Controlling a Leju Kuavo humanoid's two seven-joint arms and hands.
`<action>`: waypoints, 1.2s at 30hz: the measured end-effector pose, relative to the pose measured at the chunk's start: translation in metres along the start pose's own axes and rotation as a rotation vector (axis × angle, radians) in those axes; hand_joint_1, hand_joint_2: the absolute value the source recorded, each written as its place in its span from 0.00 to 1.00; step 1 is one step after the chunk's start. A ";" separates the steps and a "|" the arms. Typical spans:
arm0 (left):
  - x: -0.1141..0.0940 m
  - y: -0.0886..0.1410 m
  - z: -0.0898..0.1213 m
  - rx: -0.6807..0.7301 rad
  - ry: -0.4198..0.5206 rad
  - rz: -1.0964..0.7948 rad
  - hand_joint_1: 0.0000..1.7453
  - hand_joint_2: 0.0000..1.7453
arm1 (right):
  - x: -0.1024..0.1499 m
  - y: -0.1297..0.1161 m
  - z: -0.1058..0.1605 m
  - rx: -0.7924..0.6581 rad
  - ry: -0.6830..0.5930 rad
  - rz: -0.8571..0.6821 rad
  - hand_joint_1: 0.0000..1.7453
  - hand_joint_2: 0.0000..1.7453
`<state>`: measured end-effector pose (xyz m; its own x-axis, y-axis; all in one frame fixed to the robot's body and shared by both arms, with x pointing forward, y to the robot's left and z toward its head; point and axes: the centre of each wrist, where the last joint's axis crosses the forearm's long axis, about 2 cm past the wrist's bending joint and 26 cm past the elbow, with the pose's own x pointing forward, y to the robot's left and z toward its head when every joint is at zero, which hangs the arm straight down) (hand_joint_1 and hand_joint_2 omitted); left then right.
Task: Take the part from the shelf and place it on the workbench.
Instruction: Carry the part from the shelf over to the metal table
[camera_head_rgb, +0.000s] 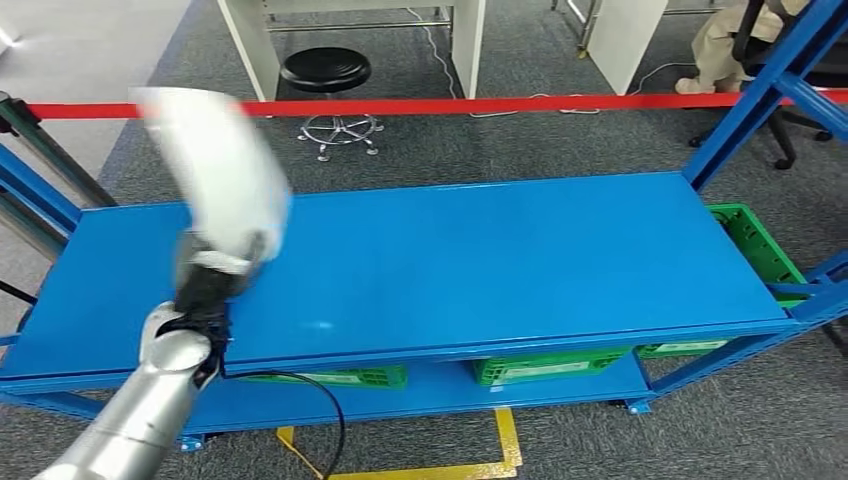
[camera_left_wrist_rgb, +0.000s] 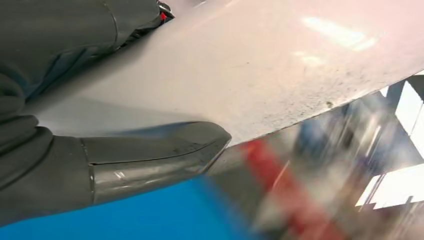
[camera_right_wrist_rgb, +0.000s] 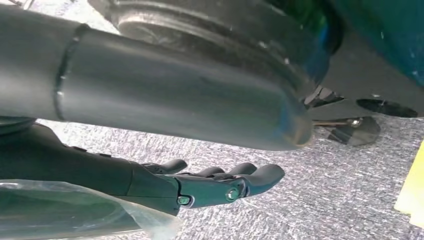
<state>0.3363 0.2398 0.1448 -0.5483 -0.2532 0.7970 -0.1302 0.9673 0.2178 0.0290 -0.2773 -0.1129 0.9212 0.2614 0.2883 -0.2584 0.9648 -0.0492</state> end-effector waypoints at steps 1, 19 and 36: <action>0.005 0.006 0.001 0.104 -0.024 0.009 1.00 1.00 | -0.001 0.000 0.000 -0.004 0.003 -0.004 0.00 0.00; 0.025 0.038 0.011 0.314 -0.086 0.010 1.00 1.00 | 0.000 0.004 0.000 -0.008 0.003 -0.013 0.00 0.00; 0.022 0.052 0.015 0.468 -0.117 -0.072 1.00 1.00 | 0.001 0.007 0.000 -0.004 0.008 -0.017 0.00 0.00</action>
<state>0.3051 0.2844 0.1655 -0.6096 -0.3424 0.7149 -0.5142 0.8572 -0.0280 0.0284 -0.2706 -0.1127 0.9278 0.2448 0.2815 -0.2410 0.9693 -0.0484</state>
